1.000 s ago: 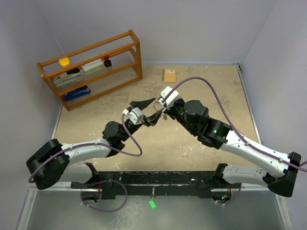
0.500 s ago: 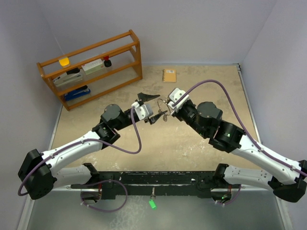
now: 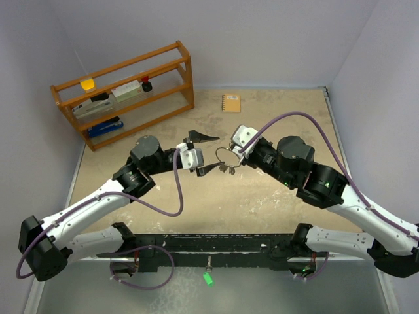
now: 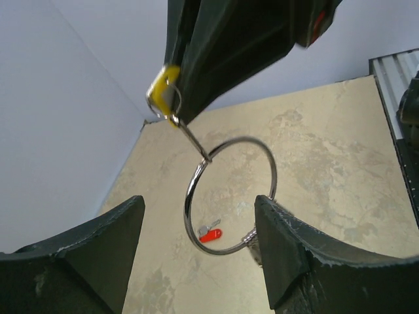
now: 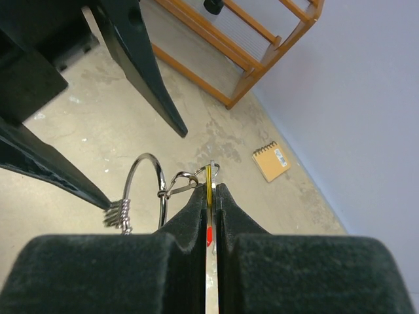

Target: Remove the keys from the keyring

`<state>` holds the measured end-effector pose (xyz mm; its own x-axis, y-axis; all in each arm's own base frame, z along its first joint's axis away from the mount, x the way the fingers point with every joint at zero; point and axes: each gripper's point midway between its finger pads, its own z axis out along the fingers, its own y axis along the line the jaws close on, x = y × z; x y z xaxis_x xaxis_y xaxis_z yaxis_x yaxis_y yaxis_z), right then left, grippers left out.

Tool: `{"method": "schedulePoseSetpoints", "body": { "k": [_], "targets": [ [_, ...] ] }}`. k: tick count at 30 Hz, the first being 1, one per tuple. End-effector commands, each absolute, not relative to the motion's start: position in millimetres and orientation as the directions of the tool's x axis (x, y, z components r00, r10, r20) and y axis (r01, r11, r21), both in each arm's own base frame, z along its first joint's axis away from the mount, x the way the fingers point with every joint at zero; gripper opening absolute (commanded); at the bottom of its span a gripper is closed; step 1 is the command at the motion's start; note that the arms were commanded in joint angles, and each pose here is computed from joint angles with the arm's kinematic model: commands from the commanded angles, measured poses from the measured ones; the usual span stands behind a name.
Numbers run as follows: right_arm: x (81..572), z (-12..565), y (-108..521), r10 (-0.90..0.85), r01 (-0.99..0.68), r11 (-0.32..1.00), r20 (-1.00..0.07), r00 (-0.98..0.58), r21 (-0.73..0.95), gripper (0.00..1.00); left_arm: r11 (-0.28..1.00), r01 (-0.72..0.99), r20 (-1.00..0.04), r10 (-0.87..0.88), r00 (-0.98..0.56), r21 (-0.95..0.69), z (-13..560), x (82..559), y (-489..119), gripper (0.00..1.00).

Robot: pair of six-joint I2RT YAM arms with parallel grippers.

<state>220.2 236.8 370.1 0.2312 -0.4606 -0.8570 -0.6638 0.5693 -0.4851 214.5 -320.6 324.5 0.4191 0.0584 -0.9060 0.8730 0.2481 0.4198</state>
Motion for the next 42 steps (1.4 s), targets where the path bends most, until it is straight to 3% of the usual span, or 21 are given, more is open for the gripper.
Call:
{"method": "schedulePoseSetpoints", "body": {
  "k": [1, 14, 22, 42],
  "targets": [
    [213, 399, 234, -0.409, -0.653, 0.575, -0.864, 0.292, -0.493, 0.0, 0.194, 0.842, -0.852, -0.053, 0.521, 0.503, 376, 186, -313, 0.66],
    [207, 399, 245, -0.399, -0.692, 0.526, -0.862, 0.314, -0.495, 0.0, 0.132, 0.879, -0.871, -0.129, 0.474, 0.459, 372, 187, -324, 0.62],
    [200, 401, 245, -0.375, -0.707, 0.509, -0.866, 0.331, -0.491, 0.0, 0.169, 0.873, -0.86, -0.165, 0.482, 0.457, 383, 197, -319, 0.62],
    [196, 406, 249, -0.344, -0.718, 0.496, -0.87, 0.354, -0.488, 0.0, 0.135, 0.916, -0.868, -0.291, 0.402, 0.378, 383, 200, -321, 0.46]
  ]
}}
